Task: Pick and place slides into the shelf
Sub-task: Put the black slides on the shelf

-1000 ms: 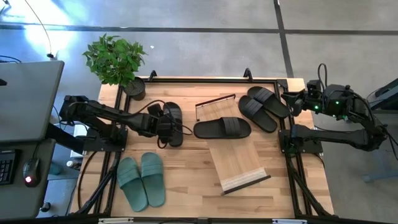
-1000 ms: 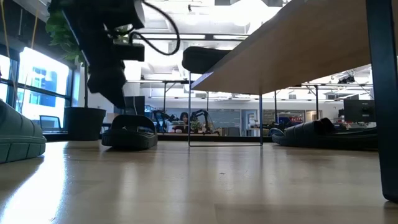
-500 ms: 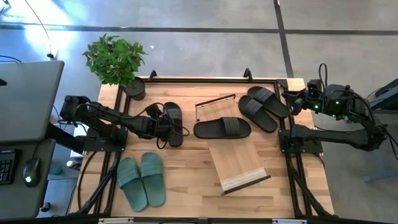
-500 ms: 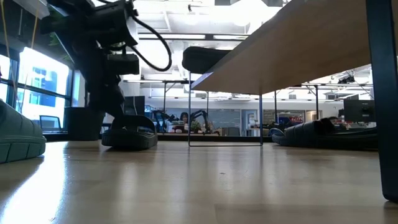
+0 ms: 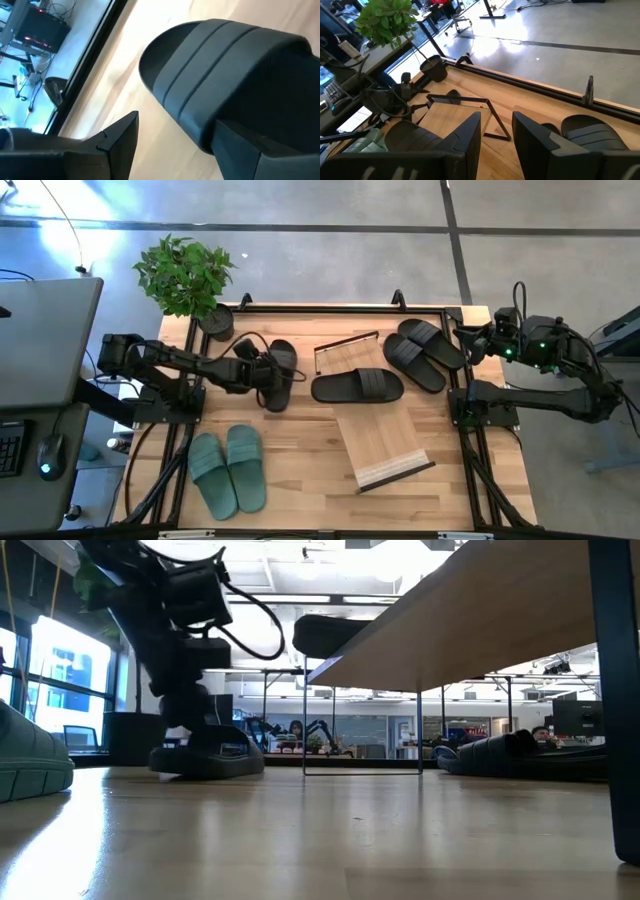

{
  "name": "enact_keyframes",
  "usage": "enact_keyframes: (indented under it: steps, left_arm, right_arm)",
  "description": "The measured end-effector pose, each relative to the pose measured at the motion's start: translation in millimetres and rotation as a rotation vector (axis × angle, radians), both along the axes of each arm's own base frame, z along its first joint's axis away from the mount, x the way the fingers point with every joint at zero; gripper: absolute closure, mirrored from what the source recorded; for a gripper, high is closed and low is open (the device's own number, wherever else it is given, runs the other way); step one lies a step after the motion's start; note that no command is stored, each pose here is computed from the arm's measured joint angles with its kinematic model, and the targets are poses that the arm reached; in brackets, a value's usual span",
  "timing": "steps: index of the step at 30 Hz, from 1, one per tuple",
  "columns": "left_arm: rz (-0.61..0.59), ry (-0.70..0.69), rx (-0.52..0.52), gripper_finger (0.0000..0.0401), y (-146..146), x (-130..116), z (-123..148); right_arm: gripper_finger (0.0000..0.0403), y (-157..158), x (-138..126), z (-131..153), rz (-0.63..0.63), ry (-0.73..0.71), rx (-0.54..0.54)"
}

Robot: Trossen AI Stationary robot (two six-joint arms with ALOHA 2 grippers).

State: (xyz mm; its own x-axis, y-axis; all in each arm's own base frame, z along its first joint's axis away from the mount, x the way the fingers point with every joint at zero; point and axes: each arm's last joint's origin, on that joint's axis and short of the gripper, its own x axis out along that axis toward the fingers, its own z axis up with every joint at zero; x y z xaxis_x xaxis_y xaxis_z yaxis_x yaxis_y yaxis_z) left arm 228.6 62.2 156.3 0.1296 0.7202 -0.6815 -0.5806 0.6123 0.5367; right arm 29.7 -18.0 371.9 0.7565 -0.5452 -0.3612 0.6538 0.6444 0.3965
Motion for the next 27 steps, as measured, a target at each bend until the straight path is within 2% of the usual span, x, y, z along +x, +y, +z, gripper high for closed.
enact_keyframes:
  steps: [8,12,17,21,27]
  left_arm:
    - [-0.156,0.038,-0.039,0.0193,11,6,2]
    - [-0.170,0.055,-0.044,0.0240,15,5,2]
    - [-0.182,0.027,-0.112,0.0321,20,4,1]
    - [-0.184,0.025,-0.112,0.0385,19,5,1]
    - [-0.092,-0.030,-0.131,0.0389,19,4,4]
  right_arm:
    - [0.0299,0,0,0,-0.004,0.001,-0.002]
    - [0.0299,0,0,0,-0.004,0.000,-0.002]
    - [0.0299,0,0,0,-0.004,0.001,-0.002]
    - [0.0299,0,0,0,-0.004,0.000,-0.002]
    - [0.0299,0,0,0,-0.004,0.000,-0.002]
